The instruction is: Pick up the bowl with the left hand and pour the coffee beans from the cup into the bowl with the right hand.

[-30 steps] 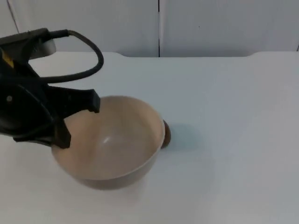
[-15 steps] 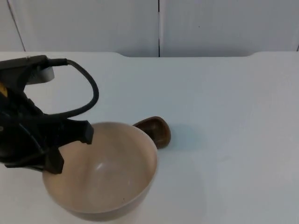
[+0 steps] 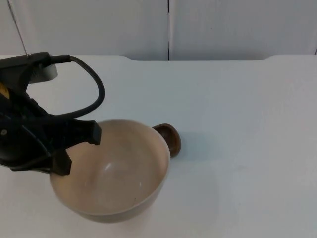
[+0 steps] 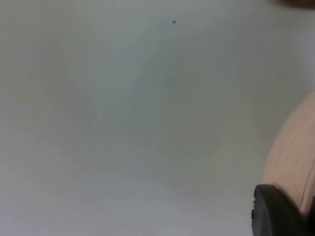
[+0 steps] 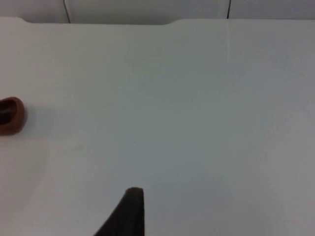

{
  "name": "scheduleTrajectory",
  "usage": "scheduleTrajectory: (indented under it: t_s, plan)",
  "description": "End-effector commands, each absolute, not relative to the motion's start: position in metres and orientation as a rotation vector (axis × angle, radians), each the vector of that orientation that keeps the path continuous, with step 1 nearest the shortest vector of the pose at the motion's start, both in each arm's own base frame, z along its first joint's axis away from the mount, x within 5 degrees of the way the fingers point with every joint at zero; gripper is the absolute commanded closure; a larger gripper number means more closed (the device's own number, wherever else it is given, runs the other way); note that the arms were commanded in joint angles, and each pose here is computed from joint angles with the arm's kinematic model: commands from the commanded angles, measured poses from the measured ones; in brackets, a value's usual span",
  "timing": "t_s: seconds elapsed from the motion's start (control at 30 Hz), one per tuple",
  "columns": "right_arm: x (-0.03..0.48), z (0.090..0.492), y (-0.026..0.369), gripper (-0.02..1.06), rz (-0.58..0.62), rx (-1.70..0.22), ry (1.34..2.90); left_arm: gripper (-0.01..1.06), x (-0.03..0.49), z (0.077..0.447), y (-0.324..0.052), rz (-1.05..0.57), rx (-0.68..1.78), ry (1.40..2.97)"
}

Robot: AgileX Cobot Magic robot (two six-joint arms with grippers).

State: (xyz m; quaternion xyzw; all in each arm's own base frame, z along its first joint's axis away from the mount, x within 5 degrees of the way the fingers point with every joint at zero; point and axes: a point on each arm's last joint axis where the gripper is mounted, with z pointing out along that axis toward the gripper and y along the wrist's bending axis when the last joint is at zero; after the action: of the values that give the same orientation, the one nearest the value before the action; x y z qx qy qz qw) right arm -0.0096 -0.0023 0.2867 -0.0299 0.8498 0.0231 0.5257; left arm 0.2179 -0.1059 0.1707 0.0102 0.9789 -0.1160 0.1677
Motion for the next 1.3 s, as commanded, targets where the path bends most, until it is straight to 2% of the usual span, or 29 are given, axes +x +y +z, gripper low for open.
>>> scheduleTrajectory:
  t_s: [0.0,0.5,0.87,1.27]
  plan:
    - [-0.009,0.295,-0.002,-0.01,0.067,-0.049,2.019,1.05,0.218,0.174,-0.107,-0.350,0.021,2.757]
    - [0.058,0.324,0.016,-0.01,0.238,-0.046,2.312,1.05,0.218,0.174,-0.107,-0.350,0.023,2.753]
    - [0.109,0.347,0.019,-0.01,0.191,-0.060,2.420,1.05,0.218,0.174,-0.108,-0.362,0.005,2.756]
    - [0.168,0.322,0.024,-0.01,0.175,-0.097,2.585,1.05,0.217,0.174,-0.109,-0.388,-0.034,2.762]
